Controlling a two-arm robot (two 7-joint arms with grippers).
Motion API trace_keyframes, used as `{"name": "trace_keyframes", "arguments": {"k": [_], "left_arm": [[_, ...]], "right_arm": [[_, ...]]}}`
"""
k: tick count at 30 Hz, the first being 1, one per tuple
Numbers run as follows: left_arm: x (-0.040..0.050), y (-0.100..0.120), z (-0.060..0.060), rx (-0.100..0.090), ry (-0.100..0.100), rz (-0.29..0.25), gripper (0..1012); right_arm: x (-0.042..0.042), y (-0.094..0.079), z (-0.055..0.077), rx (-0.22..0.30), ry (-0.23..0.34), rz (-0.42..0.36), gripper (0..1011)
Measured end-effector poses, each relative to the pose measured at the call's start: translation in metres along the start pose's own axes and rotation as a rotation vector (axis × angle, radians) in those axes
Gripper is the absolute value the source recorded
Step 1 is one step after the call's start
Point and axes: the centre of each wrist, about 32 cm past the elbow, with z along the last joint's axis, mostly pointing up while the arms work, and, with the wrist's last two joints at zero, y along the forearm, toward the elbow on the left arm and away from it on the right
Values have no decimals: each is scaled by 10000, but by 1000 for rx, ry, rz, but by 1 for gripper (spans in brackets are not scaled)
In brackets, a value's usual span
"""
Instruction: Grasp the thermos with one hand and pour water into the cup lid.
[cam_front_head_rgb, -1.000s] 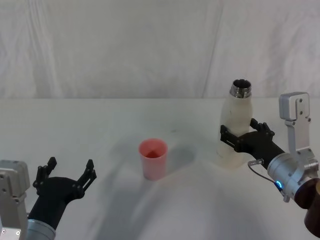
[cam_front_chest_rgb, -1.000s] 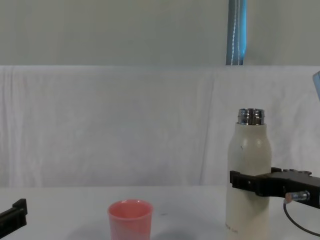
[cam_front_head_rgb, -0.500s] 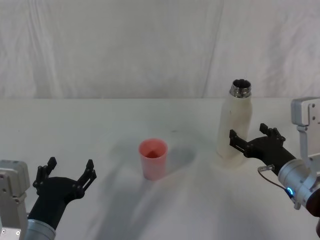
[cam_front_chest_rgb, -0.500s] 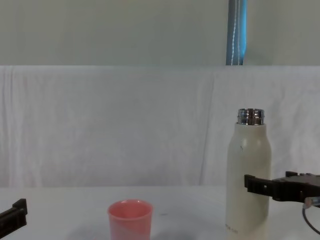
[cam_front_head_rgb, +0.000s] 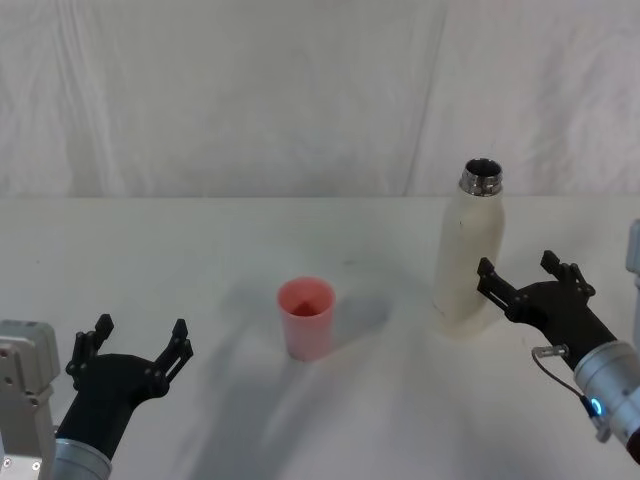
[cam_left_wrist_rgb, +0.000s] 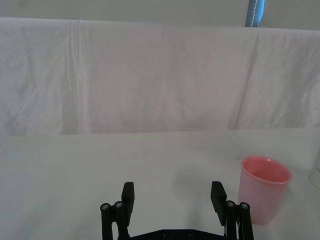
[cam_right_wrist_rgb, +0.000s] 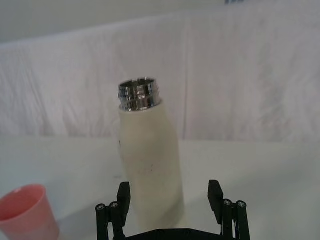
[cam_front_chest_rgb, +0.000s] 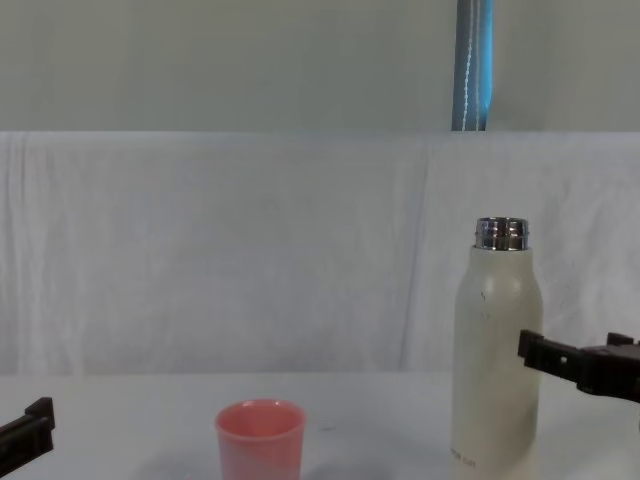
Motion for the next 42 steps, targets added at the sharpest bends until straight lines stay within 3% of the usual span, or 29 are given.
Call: {"name": "trace_keyframes", "arguments": {"k": [5,11,14,16,20,24,32,42], "left_arm": [[0,0,0,0,0,0,1001],[0,0,0,0,0,0,1001],[0,0,0,0,0,0,1001],[0,0,0,0,0,0,1001],[0,0,0,0,0,0,1001],[0,0,0,0,0,0,1001],[0,0,0,0,0,0,1001],[0,0,0,0,0,0,1001]], "right_arm": [[-72,-102,-129,79,-9,-24,1001],[-125,-196,-252,131,-60,-43,1001],[-139,-219,-282,132,-88,-42,1001],[-154,-248,-318,126,-144,-37,1001],[-180,-268,-350,130,-200,-39,1001],[-213,-277,-384,132,-232,-55,1001],[-282,-274,-433,131,-237,-80,1001],[-278,-288,-415,95,-214,-50,1001]]}}
